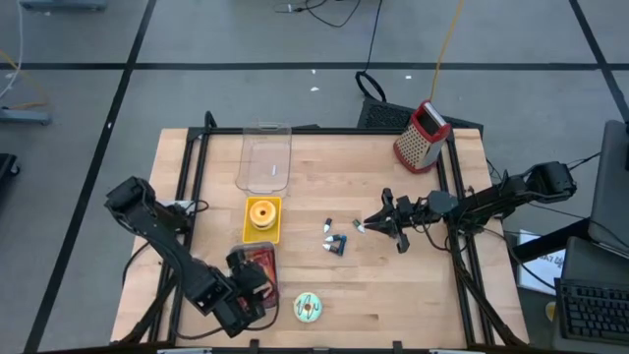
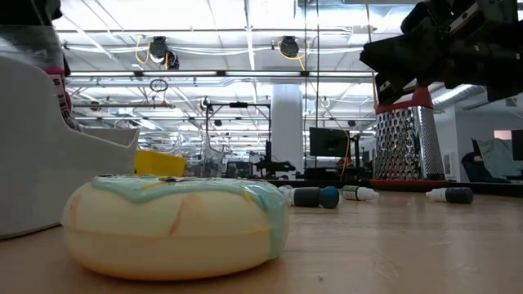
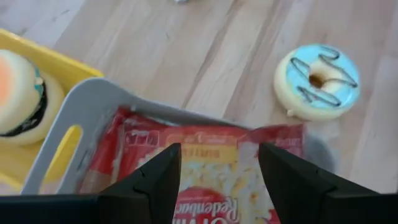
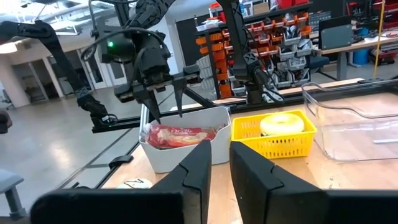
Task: Pick & Place Food Item
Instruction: Put the light blue donut into the yellow bin
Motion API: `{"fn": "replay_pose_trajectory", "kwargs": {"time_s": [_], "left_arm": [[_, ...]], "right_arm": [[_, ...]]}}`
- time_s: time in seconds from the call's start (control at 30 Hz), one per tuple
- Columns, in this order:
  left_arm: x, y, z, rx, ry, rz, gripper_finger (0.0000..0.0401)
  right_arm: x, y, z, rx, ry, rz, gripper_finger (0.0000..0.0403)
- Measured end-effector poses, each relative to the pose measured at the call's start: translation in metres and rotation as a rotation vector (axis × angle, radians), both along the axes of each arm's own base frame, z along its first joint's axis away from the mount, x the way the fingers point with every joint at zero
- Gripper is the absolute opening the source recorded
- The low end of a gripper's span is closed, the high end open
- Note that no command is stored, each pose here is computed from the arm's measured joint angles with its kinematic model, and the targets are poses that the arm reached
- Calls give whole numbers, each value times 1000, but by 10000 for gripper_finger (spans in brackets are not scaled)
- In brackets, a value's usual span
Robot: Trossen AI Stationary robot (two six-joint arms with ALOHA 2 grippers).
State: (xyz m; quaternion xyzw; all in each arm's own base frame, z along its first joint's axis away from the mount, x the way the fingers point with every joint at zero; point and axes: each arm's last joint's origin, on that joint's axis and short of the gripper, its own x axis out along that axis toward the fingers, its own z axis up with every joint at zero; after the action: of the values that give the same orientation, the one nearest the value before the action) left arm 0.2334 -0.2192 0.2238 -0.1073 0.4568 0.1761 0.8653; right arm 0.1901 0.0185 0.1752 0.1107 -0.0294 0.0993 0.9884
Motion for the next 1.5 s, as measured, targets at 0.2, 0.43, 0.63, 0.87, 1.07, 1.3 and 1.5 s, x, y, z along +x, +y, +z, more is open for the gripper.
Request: {"fn": "replay_pose_trajectory", "kwargs": {"time_s": [0.2,0.43,0.63,0.87,1.07,1.3,1.5], "left_arm": [[-2,3,31,-39,-93,-54,214],[24,5,64,-39,-354,-222,214],[67,36,37,-161,-179,-303,214],[102,49,4,-197,-121,-499,214],[119,39,-24,-250,-114,-633,214],[127,41,-45,-222,-82,-675,214],[128,48,-50,-214,-39,-627,214]], "right_arm": [[0,0,0,3,1,2,54],[0,0,0,1,0,-2,52],[0,0,0,0,1,-4,56],[0,0,0,-8,-2,-5,55],[0,0,0,-8,-1,-6,59],[0,0,0,-37,-8,-8,59],[0,0,0,-35,-9,-8,59]]}}
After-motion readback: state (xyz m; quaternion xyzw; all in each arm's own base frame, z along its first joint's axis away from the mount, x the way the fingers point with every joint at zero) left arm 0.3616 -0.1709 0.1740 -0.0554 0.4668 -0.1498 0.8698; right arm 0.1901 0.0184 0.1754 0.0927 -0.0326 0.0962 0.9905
